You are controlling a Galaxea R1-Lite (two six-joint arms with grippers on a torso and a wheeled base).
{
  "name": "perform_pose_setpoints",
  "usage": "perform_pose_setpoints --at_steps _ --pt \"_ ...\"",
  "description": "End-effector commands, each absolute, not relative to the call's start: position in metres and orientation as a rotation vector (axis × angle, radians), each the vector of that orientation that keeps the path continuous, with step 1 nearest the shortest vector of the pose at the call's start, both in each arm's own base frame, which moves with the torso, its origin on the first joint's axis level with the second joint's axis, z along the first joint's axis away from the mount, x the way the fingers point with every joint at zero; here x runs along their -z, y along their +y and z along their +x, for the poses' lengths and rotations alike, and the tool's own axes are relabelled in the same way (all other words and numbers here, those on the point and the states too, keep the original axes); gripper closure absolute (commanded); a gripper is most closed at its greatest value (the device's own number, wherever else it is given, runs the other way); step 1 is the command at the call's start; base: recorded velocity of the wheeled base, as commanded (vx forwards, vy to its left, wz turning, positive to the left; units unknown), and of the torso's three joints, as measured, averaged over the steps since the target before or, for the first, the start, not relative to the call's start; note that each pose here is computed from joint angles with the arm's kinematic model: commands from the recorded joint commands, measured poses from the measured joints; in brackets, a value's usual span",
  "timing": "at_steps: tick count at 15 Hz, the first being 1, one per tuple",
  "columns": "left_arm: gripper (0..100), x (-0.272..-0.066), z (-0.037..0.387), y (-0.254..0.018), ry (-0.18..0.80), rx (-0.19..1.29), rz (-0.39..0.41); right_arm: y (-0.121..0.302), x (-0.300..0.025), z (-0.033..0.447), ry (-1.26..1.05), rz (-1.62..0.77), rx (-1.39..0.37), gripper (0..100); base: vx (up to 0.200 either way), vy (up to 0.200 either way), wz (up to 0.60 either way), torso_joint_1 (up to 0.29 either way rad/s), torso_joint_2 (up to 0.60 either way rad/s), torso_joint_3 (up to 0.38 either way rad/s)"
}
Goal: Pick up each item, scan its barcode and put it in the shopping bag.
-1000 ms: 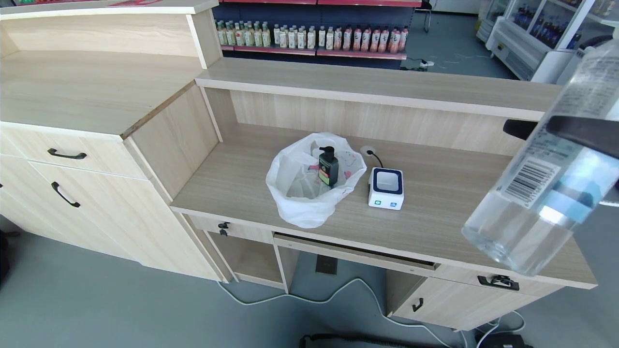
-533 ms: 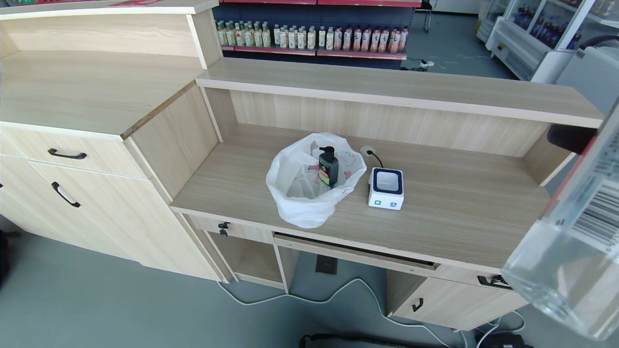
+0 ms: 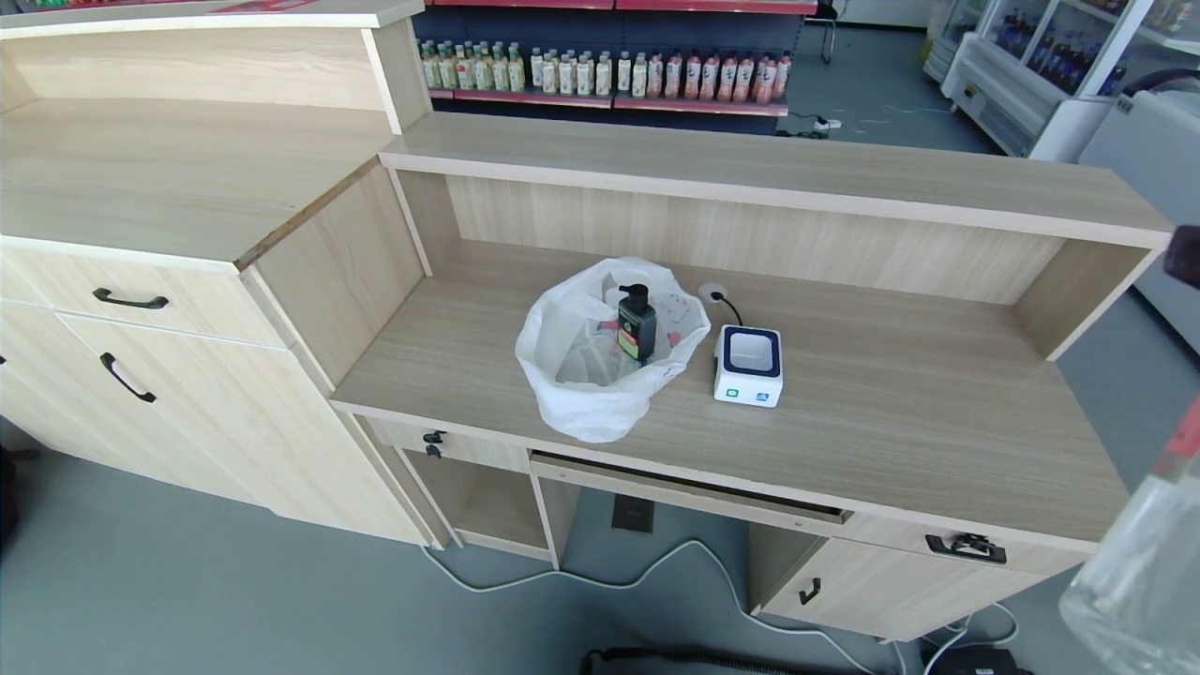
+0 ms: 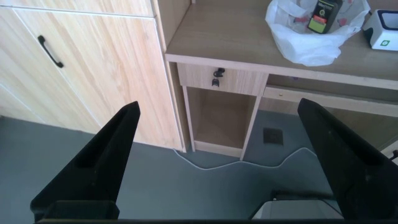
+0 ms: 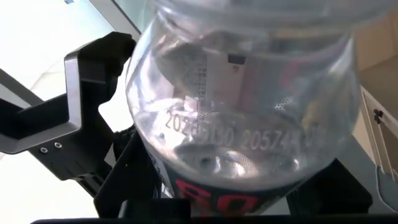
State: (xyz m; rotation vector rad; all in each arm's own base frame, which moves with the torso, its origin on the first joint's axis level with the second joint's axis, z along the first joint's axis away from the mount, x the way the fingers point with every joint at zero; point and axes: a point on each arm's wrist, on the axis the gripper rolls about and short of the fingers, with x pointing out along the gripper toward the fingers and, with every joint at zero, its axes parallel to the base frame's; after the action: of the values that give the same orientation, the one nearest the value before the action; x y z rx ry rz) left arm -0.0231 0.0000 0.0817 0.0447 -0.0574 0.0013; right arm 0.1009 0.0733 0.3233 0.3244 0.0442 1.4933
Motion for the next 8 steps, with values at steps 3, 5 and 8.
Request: perform_pose_setpoints --at_steps 3,5,8 --pt "0 -0.0817 -0.0231 0.0000 -0.058 -0.001 0.044 0.0820 -0.3210 0.1024 0.076 0.333 -1.543 100 0.000 0.000 0.00 0.000 0.00 0.000" --pt "0 -0.0817 -0.0231 0.0000 -0.058 -0.001 0.044 0.0854 -0.3178 0.1006 0.106 0.335 -1.569 100 0.000 0.000 0.00 0.000 0.00 0.000" --pt "0 -0.0817 -0.0231 0.0000 -0.058 -0.001 0.044 0.0875 -0.3147 0.0997 0.135 0.340 -1.581 100 0.000 0.000 0.00 0.000 0.00 0.000"
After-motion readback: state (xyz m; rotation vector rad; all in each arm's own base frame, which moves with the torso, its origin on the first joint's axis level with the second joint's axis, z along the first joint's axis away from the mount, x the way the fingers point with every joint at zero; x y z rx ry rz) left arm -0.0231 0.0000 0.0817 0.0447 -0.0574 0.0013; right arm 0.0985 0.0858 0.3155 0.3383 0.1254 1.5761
